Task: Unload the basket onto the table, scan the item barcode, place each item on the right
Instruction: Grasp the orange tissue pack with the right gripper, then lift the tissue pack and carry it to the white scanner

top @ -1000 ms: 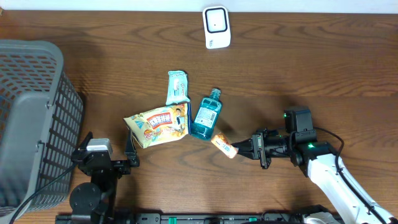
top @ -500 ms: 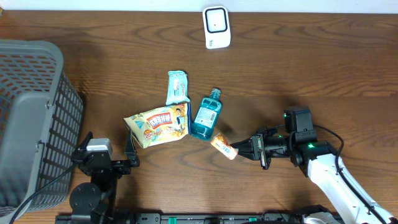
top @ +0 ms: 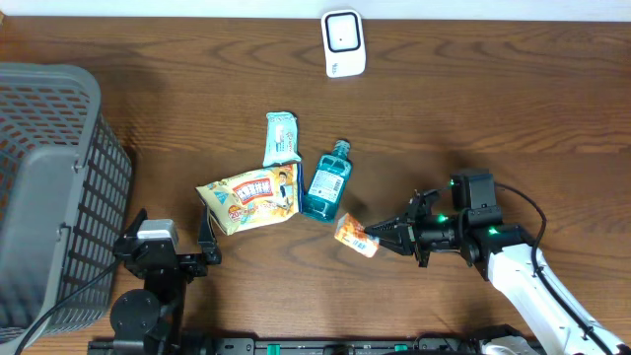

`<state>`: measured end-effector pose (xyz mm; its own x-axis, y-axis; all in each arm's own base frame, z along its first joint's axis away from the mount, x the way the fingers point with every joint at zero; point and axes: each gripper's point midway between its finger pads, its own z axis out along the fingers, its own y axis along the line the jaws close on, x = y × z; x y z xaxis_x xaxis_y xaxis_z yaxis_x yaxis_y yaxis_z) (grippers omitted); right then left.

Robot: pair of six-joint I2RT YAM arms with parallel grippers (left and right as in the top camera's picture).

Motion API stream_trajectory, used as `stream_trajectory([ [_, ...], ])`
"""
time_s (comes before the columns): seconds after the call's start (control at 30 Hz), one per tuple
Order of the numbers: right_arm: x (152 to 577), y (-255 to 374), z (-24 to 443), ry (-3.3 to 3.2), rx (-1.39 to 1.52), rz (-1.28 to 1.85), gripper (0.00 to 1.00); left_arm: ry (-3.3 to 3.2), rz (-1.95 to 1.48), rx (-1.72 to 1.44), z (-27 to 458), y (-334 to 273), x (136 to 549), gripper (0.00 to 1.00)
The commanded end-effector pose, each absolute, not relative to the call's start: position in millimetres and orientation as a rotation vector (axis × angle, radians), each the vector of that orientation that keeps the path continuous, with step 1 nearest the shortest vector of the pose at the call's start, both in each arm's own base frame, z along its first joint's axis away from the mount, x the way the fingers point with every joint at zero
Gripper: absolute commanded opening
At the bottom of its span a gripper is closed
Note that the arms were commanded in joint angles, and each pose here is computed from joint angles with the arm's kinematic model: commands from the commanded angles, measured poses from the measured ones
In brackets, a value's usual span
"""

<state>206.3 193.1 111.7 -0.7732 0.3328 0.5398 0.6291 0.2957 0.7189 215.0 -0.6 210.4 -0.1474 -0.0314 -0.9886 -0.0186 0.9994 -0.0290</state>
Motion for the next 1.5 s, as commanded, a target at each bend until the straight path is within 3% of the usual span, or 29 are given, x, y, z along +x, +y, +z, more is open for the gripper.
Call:
stream_trajectory([
  [0.0,208.7,190.9,112.8,-2.430,-0.683,-1.552,0.01,1.718,-0.024,-0.035,209.1,-2.1,215.0,0.98],
  [0.3,230.4,172.2,101.4,-2.774,-0.629,-1.494,0.01,1.718,-0.024,-0.035,209.1,-2.1,215.0,0.98],
  [0.63,228.6,160.8,178.2,-3.173,-0.486,-1.705,0.01,1.718,-0.024,-0.035,209.2,-2.1,215.0,0.98],
  [0.8,221.2,157.9,214.6,-3.473,-0.175,-1.776,0.02,1.718,-0.024,-0.035,209.2,-2.1,215.0,0.98],
  [1.03,242.7,134.0,212.7,-3.955,0.297,-1.269,0.01,1.718,-0.024,-0.035,209.2,-2.1,215.0,0.98],
  [1.17,272.0,113.4,212.0,-4.144,0.142,-0.950,0.01,1.718,-0.024,-0.035,209.2,-2.1,215.0,0.98],
  [1.47,348.6,137.8,211.5,-4.299,0.189,-0.954,0.01,1.718,-0.024,-0.035,209.2,-2.1,215.0,0.98],
])
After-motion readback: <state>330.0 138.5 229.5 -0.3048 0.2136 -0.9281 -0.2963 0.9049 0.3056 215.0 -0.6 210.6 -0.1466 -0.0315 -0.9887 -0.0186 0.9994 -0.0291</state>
